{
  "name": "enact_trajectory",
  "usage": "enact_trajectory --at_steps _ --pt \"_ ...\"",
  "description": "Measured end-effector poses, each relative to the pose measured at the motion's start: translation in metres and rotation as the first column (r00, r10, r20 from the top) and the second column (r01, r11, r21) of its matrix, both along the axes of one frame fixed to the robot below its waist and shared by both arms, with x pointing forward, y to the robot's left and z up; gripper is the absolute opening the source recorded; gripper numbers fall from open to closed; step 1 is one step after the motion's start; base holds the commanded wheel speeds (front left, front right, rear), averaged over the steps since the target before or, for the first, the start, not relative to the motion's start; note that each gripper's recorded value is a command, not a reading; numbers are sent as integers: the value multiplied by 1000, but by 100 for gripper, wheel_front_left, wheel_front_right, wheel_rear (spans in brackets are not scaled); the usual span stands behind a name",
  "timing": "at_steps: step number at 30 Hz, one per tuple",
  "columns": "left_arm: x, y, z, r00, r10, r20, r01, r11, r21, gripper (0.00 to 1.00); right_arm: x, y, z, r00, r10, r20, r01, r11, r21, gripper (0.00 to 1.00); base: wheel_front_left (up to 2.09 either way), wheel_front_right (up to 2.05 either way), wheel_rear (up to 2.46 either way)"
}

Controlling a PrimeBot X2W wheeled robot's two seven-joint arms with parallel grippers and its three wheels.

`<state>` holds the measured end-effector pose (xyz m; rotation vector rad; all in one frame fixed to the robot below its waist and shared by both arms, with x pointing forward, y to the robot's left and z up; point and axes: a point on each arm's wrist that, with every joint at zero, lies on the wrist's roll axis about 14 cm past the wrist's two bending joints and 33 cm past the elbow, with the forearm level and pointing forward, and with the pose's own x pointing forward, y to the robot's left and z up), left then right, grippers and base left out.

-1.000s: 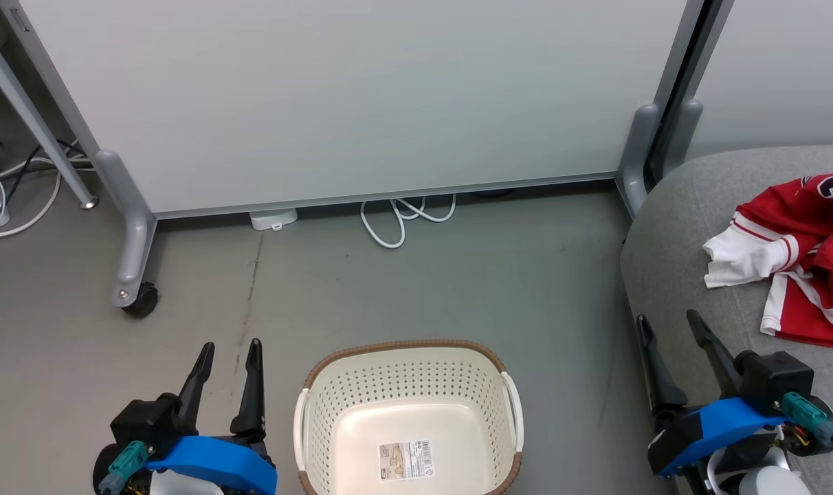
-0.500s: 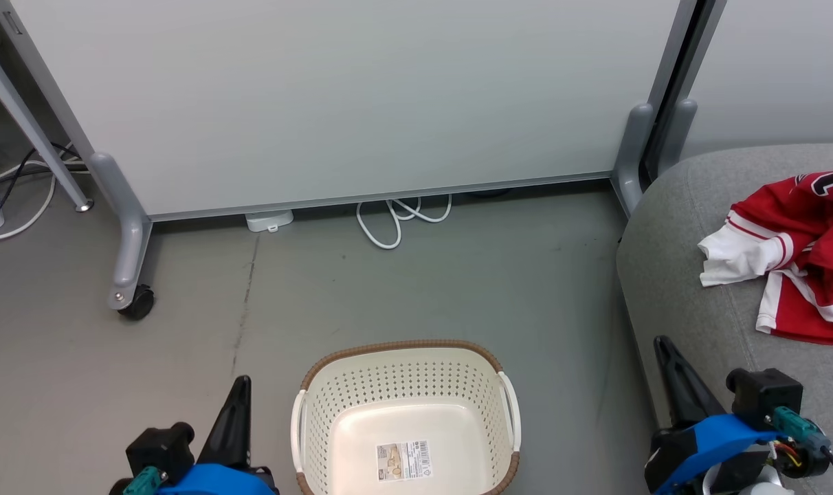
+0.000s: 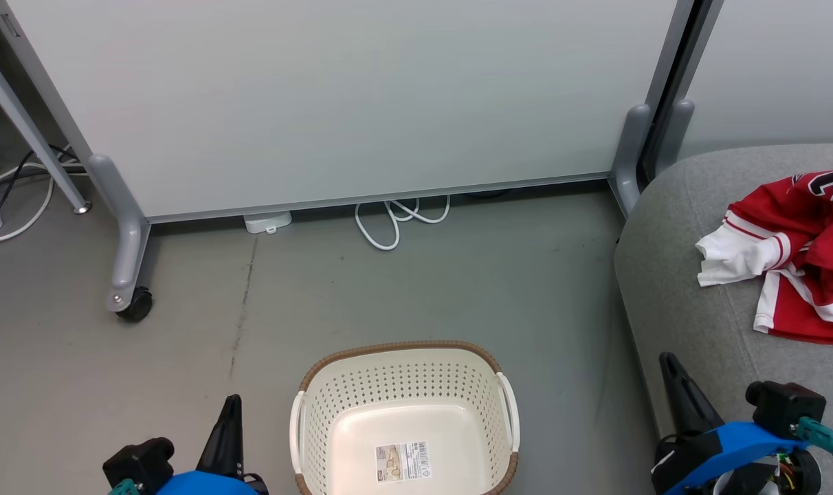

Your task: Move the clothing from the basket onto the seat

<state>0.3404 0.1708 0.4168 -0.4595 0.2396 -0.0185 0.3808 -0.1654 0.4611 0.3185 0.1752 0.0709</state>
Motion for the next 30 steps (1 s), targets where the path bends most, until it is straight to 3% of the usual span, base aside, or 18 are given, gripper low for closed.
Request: enact_trajectory --at_steps 13,30 --pt "8 8 9 996 84 -10 -84 979 -184 0 0 -7 3 998 -58 -16 60 975 213 0 0 0 0" --pt "18 17 24 988 152 -15 -146 911 -386 0 2 -13 9 994 -106 -36 111 891 440 0 0 0 0"
